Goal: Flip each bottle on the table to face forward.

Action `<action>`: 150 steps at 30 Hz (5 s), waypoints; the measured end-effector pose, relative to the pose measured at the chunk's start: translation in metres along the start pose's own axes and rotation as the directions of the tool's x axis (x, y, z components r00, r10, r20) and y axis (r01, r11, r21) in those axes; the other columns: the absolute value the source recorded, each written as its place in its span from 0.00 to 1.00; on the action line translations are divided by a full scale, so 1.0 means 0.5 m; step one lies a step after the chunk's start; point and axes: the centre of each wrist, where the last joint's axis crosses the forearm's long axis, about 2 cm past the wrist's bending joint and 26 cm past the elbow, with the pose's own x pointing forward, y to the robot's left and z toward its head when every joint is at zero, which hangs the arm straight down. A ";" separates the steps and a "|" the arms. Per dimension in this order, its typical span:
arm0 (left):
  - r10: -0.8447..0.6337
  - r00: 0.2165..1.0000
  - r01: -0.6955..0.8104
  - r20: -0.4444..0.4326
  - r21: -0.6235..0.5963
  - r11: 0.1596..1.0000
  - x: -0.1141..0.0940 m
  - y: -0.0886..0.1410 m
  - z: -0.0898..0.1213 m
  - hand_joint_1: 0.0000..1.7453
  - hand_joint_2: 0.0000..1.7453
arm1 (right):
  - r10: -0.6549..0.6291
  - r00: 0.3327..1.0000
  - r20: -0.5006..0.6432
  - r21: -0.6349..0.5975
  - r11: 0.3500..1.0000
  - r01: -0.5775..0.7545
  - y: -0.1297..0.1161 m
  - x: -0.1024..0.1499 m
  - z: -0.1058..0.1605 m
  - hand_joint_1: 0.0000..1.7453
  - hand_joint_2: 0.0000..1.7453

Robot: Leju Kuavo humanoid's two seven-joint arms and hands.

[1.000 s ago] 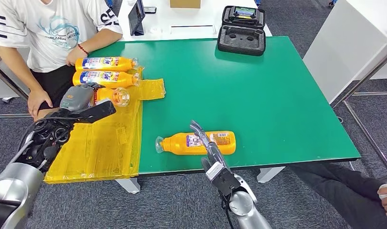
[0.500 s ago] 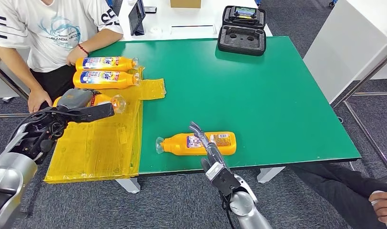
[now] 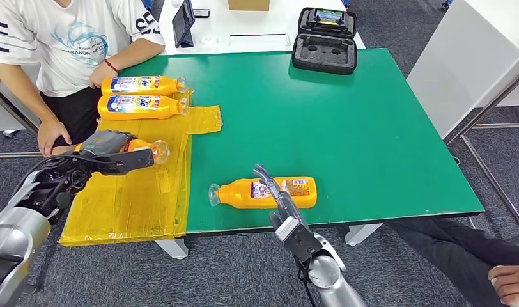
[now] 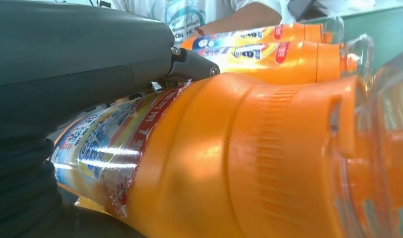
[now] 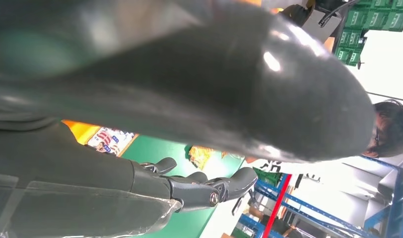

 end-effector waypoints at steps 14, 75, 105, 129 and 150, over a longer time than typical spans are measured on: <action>-0.071 0.997 0.072 0.006 -0.125 0.990 0.001 -0.072 0.024 1.00 1.00 | -0.027 1.000 -0.008 0.025 0.999 0.027 -0.016 -0.017 -0.025 0.00 0.00; 0.584 0.793 -0.592 0.176 -0.009 0.806 0.001 -0.130 0.050 0.00 0.00 | -0.022 0.995 -0.095 0.015 1.000 0.024 0.007 -0.038 -0.017 0.00 0.00; 0.546 0.637 -0.644 0.543 0.765 -0.010 0.198 -0.013 0.075 0.00 0.00 | -0.039 0.997 -0.065 0.062 0.997 0.043 0.029 -0.040 -0.056 0.00 0.00; 0.760 0.042 -0.812 0.648 0.465 -0.352 0.304 -0.158 0.118 0.00 1.00 | 0.613 0.718 -0.330 0.279 0.790 -0.546 -0.291 0.005 -0.155 0.00 1.00; 0.820 0.163 -0.839 0.549 0.514 -0.178 0.328 -0.203 0.116 0.00 1.00 | 0.649 0.718 -0.253 0.567 0.700 -0.433 -0.271 -0.015 -0.252 0.00 1.00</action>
